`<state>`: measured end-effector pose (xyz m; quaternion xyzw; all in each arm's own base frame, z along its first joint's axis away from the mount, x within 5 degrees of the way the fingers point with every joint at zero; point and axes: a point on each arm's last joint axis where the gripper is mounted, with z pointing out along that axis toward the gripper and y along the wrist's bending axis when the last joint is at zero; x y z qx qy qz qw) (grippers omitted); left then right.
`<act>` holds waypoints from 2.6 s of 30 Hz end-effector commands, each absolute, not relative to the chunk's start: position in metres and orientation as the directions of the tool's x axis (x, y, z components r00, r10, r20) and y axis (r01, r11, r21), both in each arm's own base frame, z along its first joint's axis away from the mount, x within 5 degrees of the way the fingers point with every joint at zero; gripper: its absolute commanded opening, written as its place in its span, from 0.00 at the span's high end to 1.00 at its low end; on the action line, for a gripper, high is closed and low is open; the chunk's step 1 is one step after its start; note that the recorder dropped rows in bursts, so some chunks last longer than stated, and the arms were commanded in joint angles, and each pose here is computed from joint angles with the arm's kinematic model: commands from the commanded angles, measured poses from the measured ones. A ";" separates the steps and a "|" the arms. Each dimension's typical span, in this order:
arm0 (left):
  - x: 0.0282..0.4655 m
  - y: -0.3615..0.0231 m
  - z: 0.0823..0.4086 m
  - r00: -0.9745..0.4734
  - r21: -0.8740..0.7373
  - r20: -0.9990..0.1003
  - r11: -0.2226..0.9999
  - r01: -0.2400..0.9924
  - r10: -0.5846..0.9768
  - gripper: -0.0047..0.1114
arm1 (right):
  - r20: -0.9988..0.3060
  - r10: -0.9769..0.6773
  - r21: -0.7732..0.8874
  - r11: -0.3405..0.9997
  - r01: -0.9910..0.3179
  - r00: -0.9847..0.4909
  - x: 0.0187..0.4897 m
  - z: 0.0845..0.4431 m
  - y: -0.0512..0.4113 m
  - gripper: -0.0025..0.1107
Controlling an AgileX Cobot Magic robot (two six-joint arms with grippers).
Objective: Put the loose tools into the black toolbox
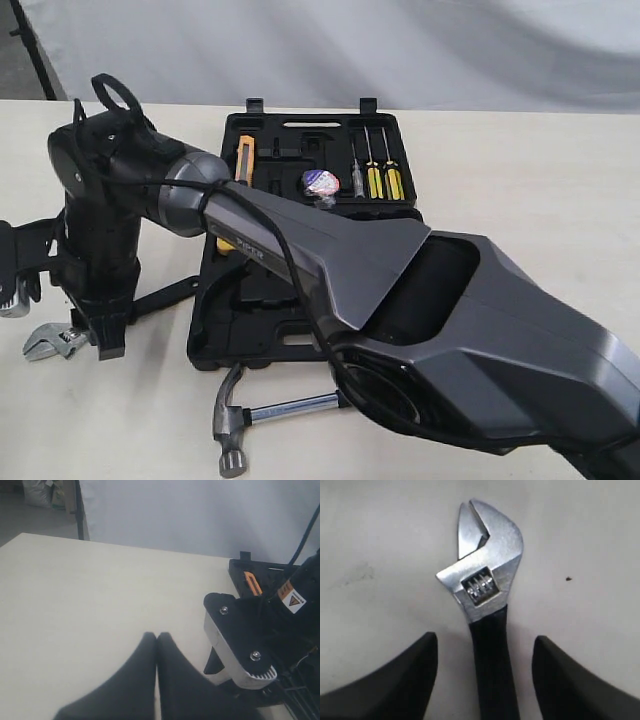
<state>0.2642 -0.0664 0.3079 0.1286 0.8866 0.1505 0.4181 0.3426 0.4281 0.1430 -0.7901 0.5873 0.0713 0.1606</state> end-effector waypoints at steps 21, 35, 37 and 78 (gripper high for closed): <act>0.263 -0.066 0.307 -0.614 0.350 -0.715 0.932 0.100 0.334 0.95 | -0.281 -0.925 -0.105 -0.235 -0.966 0.256 0.343 0.112 0.428 0.98; 0.263 -0.066 0.307 -0.614 0.350 -0.715 0.932 0.100 0.334 0.95 | -0.396 -0.885 -0.197 -0.178 -0.964 0.245 0.337 0.196 0.427 0.98; 0.263 -0.066 0.307 -0.614 0.350 -0.715 0.932 0.100 0.334 0.95 | -0.410 -0.879 -0.195 -0.176 -0.965 0.243 0.336 0.201 0.427 0.98; 0.263 -0.066 0.307 -0.614 0.350 -0.715 0.932 0.100 0.334 0.95 | -0.586 -0.799 -0.122 0.250 -0.961 -0.133 0.377 0.168 0.372 0.44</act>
